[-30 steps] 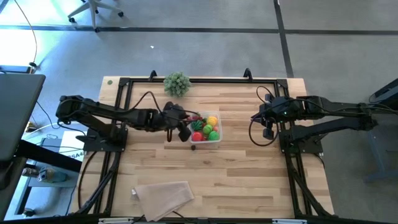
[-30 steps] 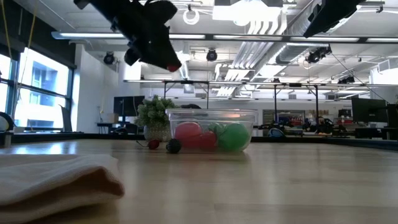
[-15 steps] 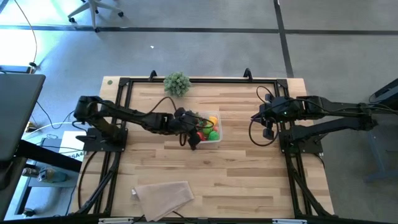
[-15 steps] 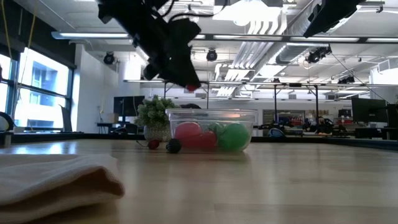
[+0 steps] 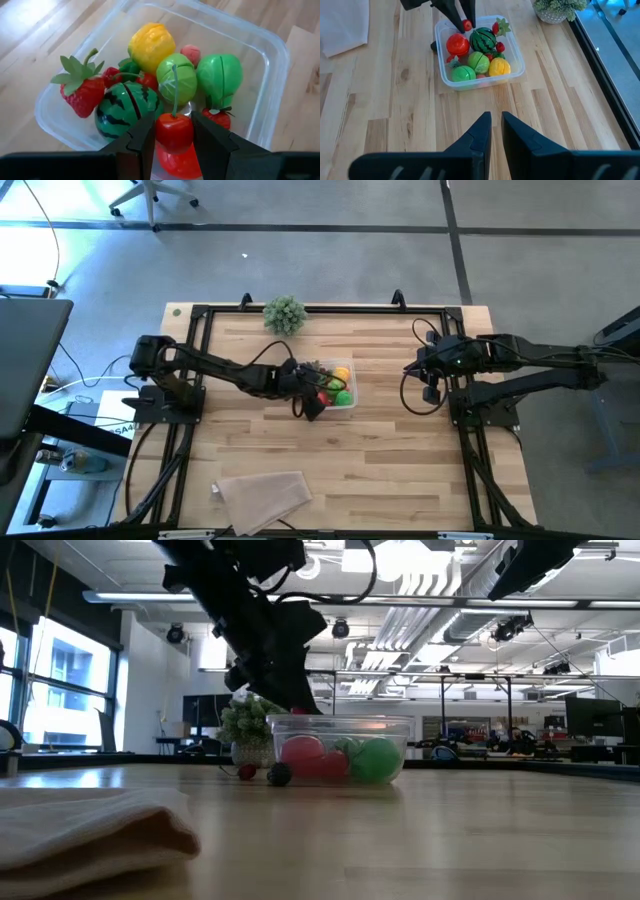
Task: Pick and placing Produce into tupperware
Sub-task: Put the left red cherry into the transparent bin
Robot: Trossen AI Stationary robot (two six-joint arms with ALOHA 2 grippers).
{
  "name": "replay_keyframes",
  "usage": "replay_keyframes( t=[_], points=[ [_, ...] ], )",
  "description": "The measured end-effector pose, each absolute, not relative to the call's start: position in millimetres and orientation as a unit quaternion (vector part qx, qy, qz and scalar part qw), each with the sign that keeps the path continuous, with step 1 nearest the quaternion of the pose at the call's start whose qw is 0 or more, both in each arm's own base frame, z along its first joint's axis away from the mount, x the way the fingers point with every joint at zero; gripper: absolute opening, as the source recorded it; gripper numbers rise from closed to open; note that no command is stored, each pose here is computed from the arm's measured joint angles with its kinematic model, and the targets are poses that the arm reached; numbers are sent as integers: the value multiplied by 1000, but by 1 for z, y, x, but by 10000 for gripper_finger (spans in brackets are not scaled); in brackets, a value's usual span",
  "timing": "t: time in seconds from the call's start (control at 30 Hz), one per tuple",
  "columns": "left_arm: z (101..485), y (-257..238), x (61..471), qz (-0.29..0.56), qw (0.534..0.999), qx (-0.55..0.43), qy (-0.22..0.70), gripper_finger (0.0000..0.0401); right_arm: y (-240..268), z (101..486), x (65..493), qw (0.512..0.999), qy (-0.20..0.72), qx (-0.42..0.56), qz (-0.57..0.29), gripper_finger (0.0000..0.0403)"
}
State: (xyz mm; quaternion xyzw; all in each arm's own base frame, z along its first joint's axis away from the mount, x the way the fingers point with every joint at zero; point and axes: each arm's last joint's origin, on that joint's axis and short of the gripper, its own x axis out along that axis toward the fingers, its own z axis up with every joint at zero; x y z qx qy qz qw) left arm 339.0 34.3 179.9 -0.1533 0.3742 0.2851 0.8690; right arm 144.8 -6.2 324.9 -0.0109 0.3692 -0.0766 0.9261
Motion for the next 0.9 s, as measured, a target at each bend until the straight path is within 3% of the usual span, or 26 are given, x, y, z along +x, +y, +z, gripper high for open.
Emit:
replay_keyframes(
  t=[0.9],
  points=[
    [169,34,342,275,862,-169,390,131,-6,325,145,926,369,-11,-77,34]
  ],
)
